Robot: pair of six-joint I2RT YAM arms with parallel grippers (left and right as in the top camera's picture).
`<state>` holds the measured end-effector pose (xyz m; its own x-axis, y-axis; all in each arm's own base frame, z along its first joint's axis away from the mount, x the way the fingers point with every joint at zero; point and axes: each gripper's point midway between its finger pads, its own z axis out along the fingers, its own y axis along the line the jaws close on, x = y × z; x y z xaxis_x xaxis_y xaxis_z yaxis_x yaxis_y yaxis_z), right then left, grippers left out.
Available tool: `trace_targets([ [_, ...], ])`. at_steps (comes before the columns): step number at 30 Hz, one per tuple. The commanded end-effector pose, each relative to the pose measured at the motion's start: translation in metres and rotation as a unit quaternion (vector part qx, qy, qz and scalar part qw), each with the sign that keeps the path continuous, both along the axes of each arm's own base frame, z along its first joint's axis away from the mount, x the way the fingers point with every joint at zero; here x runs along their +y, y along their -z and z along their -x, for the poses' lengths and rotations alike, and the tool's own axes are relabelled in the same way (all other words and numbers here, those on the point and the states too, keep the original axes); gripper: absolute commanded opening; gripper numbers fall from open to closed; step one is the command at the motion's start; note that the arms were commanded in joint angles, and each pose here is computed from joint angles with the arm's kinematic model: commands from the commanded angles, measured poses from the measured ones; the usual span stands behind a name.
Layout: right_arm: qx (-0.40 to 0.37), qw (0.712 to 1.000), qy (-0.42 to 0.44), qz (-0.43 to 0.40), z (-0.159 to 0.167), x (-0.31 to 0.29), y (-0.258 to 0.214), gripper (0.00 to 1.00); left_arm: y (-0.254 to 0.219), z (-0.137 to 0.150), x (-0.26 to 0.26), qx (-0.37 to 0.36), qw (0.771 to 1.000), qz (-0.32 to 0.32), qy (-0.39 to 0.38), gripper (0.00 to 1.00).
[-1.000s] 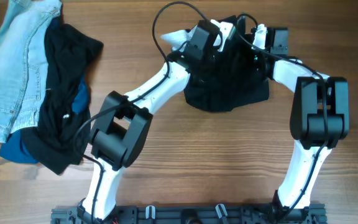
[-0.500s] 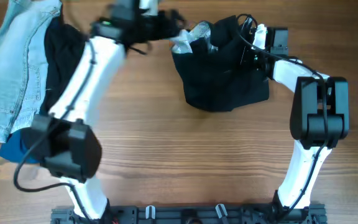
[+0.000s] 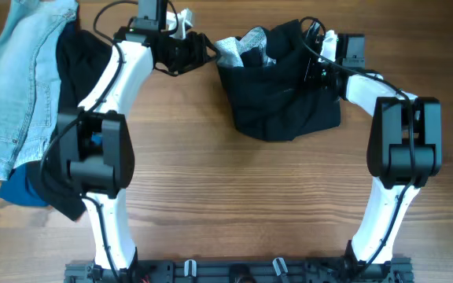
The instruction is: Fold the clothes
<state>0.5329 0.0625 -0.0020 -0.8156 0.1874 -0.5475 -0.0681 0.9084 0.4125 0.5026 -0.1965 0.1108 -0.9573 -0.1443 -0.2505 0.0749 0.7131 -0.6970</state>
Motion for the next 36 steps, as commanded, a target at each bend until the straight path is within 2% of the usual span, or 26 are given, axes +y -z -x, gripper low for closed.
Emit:
trace_targets([
  [1,0.076,0.997,0.009,0.024,0.032,-0.010,0.055,0.04,0.008,0.002,-0.012,0.004,0.999,0.024,0.023,0.62],
  [6,0.077,0.997,0.009,0.025,0.033,-0.010,0.055,0.04,0.022,0.006,-0.030,0.010,0.999,0.026,0.041,0.66],
  [13,0.078,0.997,0.009,0.025,0.033,-0.010,0.055,0.04,0.043,0.010,-0.046,0.025,0.998,0.027,0.048,0.65],
  [14,0.078,0.997,0.009,0.025,0.033,-0.010,0.055,0.04,0.045,0.009,-0.046,0.025,0.998,0.028,0.048,0.61],
  [15,0.078,0.997,0.009,0.025,0.033,-0.010,0.055,0.04,0.045,0.008,-0.046,0.024,0.998,0.027,0.047,0.54],
  [17,0.078,0.997,0.009,0.025,0.033,-0.010,0.055,0.04,0.045,0.007,-0.042,0.026,0.998,0.028,0.044,0.27],
  [20,0.077,0.997,0.007,0.025,0.033,-0.010,0.055,0.04,0.045,0.003,-0.034,0.030,0.999,0.030,0.031,0.04],
  [25,0.077,0.997,0.007,0.025,0.033,-0.010,0.055,0.04,0.033,0.000,-0.024,0.032,0.998,0.054,0.025,0.04],
  [31,0.083,0.996,0.009,0.024,0.035,-0.010,0.056,0.04,-0.018,-0.009,0.013,-0.004,0.998,0.069,-0.002,0.04],
  [36,0.100,0.995,0.010,0.023,0.042,-0.010,0.060,0.04,-0.061,-0.006,0.051,-0.037,0.997,0.055,-0.028,0.04],
])
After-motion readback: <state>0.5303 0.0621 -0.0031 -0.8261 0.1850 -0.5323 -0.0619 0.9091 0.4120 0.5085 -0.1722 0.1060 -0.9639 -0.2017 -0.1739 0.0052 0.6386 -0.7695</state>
